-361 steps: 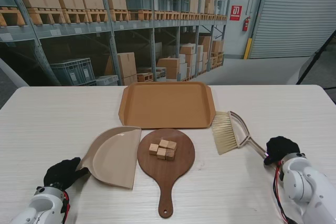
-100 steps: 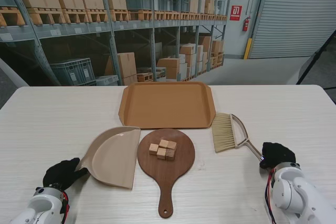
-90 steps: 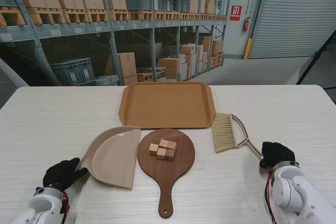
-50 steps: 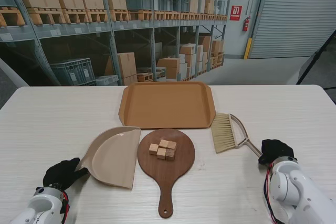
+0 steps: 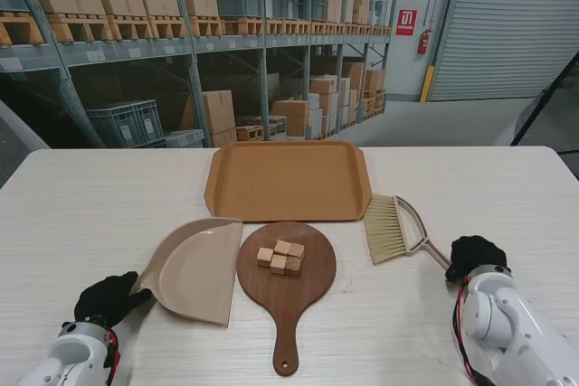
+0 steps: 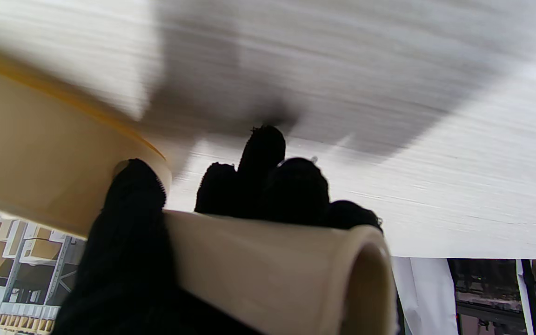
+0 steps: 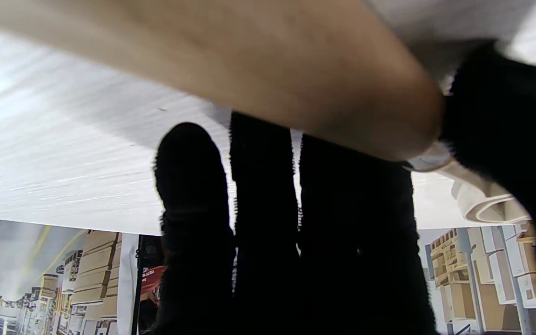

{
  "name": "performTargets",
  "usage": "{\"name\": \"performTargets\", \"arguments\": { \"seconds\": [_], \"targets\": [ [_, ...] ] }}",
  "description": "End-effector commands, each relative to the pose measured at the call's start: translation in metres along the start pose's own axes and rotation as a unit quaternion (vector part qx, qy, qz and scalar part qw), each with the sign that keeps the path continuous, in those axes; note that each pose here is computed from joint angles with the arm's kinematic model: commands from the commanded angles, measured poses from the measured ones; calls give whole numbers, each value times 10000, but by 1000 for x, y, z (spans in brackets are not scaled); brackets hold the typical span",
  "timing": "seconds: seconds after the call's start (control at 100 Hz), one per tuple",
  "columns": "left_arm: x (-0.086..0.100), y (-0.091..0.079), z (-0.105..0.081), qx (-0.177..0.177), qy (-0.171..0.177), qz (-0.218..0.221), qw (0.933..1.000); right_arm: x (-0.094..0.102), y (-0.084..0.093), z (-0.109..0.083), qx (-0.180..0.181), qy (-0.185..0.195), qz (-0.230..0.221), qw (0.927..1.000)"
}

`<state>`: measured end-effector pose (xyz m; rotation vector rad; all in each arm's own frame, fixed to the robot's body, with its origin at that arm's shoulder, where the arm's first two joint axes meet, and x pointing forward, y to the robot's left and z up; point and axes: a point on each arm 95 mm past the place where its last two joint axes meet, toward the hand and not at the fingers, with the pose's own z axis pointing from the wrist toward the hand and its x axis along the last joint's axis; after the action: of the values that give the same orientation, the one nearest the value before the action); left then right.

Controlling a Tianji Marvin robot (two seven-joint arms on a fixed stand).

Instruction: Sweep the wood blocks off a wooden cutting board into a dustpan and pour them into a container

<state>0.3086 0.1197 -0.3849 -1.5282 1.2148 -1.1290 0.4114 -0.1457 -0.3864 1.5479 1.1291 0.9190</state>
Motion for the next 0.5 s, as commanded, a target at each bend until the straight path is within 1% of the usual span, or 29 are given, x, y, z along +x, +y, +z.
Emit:
{"name": "performTargets", "arguments": {
  "seconds": [0.0,0.2,0.49],
  "targets": [
    [-2,19,-6,-354,-41,-21,9994,-23,-56,-16,764,-345,-187,9963],
    [-2,20,-7,-360,-42,-24,9993,-24,-55,-17,871,-533,-10,9948],
    [-2,20,-7,-365,-42,-29,9993,-24,-51,-17,933,-562,35,9940]
  ]
}}
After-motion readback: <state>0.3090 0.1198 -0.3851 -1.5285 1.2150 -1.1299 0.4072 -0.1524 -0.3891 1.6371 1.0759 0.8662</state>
